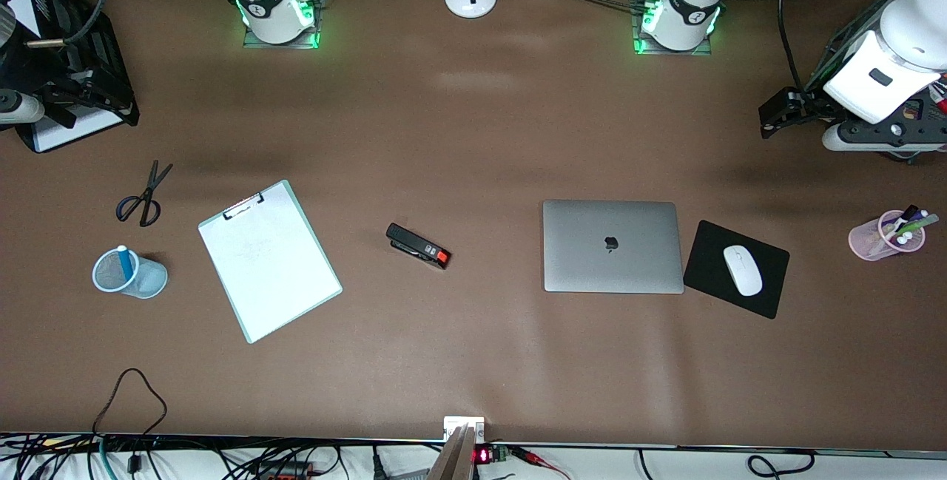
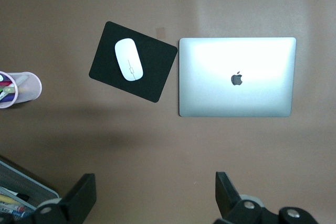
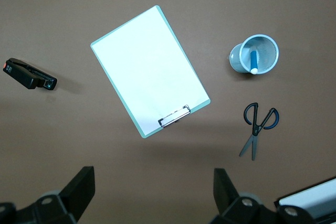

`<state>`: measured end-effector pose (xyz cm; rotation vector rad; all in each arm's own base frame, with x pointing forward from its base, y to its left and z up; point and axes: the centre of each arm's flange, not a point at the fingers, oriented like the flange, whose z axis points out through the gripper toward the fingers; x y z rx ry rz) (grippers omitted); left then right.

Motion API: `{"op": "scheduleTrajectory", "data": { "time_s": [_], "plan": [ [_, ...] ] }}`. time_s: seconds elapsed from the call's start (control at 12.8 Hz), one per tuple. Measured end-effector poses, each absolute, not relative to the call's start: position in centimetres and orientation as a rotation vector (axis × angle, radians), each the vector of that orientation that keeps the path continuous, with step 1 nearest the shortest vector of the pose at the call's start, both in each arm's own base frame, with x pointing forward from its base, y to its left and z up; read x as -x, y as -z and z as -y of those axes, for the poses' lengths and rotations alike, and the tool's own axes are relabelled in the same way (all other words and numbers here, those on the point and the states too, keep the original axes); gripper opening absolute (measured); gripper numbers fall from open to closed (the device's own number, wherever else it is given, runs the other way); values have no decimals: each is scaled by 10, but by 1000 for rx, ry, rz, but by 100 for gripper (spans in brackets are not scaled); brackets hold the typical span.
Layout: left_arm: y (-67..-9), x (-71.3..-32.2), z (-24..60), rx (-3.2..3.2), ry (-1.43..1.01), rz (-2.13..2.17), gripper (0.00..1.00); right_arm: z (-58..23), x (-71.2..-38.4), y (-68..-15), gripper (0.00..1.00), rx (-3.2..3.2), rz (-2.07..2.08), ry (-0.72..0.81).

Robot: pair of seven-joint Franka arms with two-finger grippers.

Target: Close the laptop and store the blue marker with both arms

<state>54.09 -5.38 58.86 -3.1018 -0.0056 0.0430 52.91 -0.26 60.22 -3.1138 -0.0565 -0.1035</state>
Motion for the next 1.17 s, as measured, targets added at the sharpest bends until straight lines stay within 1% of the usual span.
{"op": "scheduleTrajectory", "data": {
  "time_s": [1.17],
  "plan": [
    [-589,-541,58,3102,-41,-6,100,16,-531,-599,100,3161,40,93]
  ]
}}
